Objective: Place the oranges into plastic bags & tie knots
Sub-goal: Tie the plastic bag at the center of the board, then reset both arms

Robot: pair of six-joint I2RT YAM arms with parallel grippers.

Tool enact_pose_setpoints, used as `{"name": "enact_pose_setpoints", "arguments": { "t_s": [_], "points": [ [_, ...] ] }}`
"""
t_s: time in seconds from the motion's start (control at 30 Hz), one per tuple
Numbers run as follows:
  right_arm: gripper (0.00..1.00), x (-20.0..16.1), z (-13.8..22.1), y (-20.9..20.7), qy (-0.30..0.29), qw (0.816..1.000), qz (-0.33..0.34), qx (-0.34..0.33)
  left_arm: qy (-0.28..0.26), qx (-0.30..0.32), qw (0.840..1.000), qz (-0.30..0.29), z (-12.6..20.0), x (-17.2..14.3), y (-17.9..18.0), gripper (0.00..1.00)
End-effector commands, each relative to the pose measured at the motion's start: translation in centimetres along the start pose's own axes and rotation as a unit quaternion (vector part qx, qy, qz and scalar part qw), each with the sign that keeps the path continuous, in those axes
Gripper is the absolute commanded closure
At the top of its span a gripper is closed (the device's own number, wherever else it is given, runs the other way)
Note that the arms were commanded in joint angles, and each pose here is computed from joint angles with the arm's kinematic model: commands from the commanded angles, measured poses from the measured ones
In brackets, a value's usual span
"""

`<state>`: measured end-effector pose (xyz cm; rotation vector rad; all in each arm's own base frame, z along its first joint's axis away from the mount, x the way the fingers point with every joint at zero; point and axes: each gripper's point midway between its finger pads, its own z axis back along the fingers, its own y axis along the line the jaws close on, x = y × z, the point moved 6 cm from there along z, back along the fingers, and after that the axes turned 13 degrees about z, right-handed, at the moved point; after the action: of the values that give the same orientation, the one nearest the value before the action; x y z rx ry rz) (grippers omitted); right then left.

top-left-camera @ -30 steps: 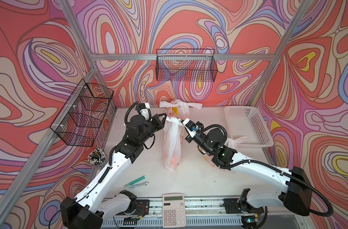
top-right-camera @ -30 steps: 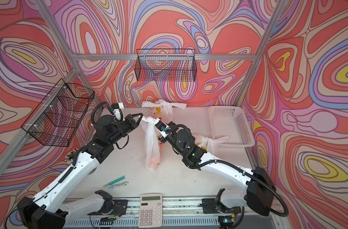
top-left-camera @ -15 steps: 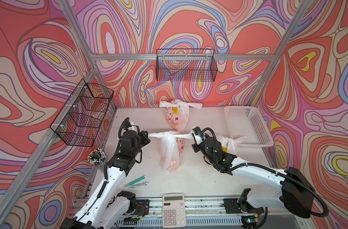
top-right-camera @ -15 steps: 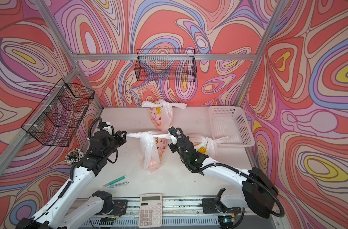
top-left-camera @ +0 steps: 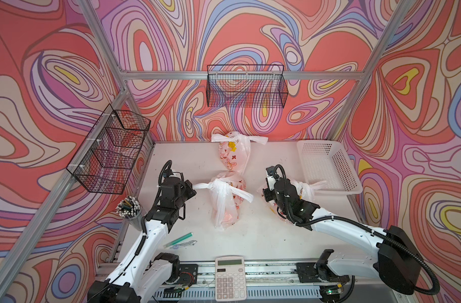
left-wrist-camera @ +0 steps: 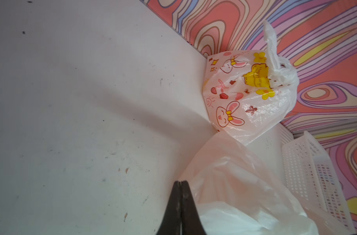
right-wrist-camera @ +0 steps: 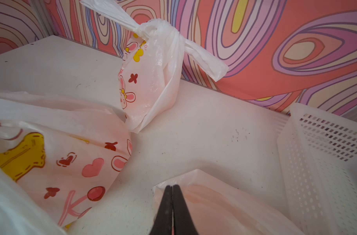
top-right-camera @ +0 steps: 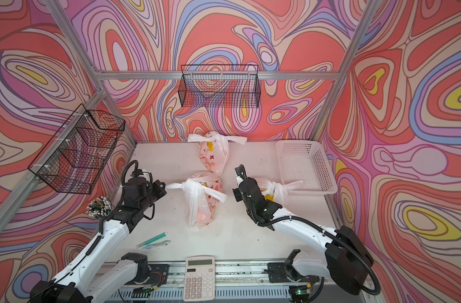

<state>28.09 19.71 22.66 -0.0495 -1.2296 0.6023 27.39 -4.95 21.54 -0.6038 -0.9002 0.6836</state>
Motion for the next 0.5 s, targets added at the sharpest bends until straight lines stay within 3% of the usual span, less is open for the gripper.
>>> {"name": "enact_pose_setpoints", "arguments": {
  "t_s": [0.0,0.03,0.07,0.1,0.2,0.33,0.47],
  "points": [
    [1.00,3.9,0.9,0.3,-0.067,0.995,-0.008,0.069,0.012,-0.084,0.996,-0.028,0.8,0.4,-2.9,0.89],
    [1.00,4.5,1.1,0.2,-0.074,0.994,-0.007,0.081,0.010,-0.092,0.995,-0.034,1.2,0.7,-3.5,0.73],
    [0.93,5.1,1.4,0.0,-0.081,0.993,-0.003,0.090,0.006,-0.097,0.994,-0.041,1.6,1.1,-4.0,0.54],
    [0.79,5.8,1.8,-0.3,-0.088,0.992,0.000,0.095,-0.003,-0.097,0.994,-0.050,2.2,1.5,-4.4,0.39],
    [0.46,6.9,2.7,-2.2,-0.092,0.991,0.005,0.093,-0.049,-0.079,0.993,-0.074,4.2,3.1,-5.1,0.16],
    [0.16,6.6,3.3,-6.3,-0.072,0.996,-0.007,0.061,-0.125,-0.047,0.984,-0.118,7.1,5.1,-5.2,0.00],
    [0.02,4.7,3.8,-11.0,-0.049,0.998,-0.045,0.014,-0.187,-0.017,0.970,-0.152,9.3,6.4,-4.9,0.00]
  ]
}}
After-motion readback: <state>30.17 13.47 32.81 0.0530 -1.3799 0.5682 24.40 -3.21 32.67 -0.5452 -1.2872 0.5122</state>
